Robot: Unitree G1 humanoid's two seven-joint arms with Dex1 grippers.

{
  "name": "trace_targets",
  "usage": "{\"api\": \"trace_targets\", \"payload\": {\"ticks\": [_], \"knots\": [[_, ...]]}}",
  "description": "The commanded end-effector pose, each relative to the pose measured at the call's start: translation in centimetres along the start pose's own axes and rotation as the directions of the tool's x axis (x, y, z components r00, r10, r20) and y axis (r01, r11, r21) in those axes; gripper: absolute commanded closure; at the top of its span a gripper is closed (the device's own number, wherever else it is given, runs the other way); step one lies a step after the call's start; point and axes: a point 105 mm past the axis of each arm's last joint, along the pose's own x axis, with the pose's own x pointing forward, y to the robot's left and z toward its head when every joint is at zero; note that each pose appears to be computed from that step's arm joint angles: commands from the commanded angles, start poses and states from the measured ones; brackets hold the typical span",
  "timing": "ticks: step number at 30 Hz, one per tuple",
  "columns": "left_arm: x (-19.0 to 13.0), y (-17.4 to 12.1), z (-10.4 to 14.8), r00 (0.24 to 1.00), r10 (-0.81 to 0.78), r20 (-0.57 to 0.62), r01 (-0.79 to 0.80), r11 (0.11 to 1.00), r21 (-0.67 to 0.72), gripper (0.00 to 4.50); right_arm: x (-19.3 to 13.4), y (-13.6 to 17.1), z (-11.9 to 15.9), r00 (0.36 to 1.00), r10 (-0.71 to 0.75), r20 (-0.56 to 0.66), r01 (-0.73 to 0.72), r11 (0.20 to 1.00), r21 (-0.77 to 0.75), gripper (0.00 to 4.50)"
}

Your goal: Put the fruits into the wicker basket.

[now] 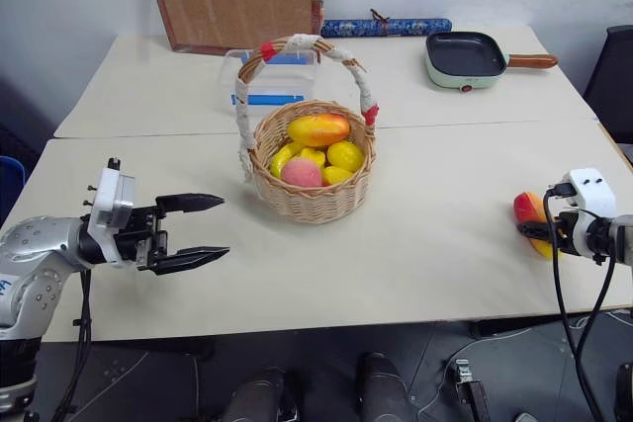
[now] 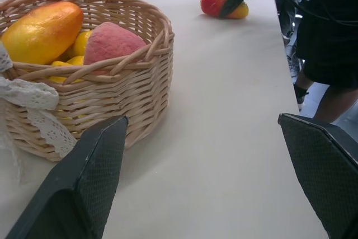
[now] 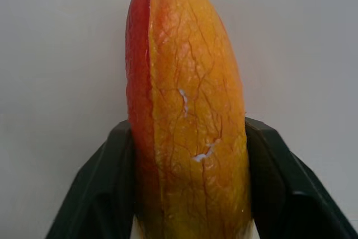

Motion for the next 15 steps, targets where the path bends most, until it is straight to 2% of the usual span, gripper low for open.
{"api": "trace_targets", "payload": {"ticks": [1,2,4,6,8,9,11,15], "knots": [[-0.6,0.1,1.3,1.0,0.014,0.012,-0.014,0.999,0.046,0.0,-1.3,3.5,3.3,0.967,0.214,0.136,-0.207,0.976,-0.061,2.56],[-0.7,0.1,1.3,1.0,0.017,0.011,-0.018,0.999,0.047,0.0,-1.7,4.9,4.1,0.945,0.283,0.163,-0.266,0.957,-0.119,2.56],[-0.8,0.1,1.3,1.0,0.027,0.011,-0.028,0.999,0.045,0.0,-2.8,9.2,5.8,0.869,0.454,0.195,-0.38,0.866,-0.323,2.56],[-1.0,0.1,1.2,0.999,0.039,0.013,-0.04,0.998,0.04,0.0,-4.4,14.9,6.7,0.738,0.654,0.165,-0.511,0.702,-0.496,2.56],[-1.2,0.1,1.0,0.998,0.053,0.014,-0.053,0.998,0.032,0.0,-4.8,19.6,7.9,0.644,0.751,0.143,-0.556,0.589,-0.587,2.56],[-1.3,0.1,1.0,0.998,0.062,0.018,-0.063,0.998,0.027,0.0,-4.7,21.6,8.6,0.618,0.773,0.143,-0.557,0.559,-0.614,2.56],[-1.5,0.2,0.9,0.996,0.082,0.029,-0.083,0.996,0.014,0.0,-4.3,24.9,10.1,0.579,0.8,0.157,-0.564,0.532,-0.632,2.56],[-2.0,0.1,0.3,0.991,0.126,0.036,-0.125,0.992,-0.021,0.0,-3.0,29.3,13.5,0.565,0.789,0.242,-0.539,0.575,-0.616,2.56]]}}
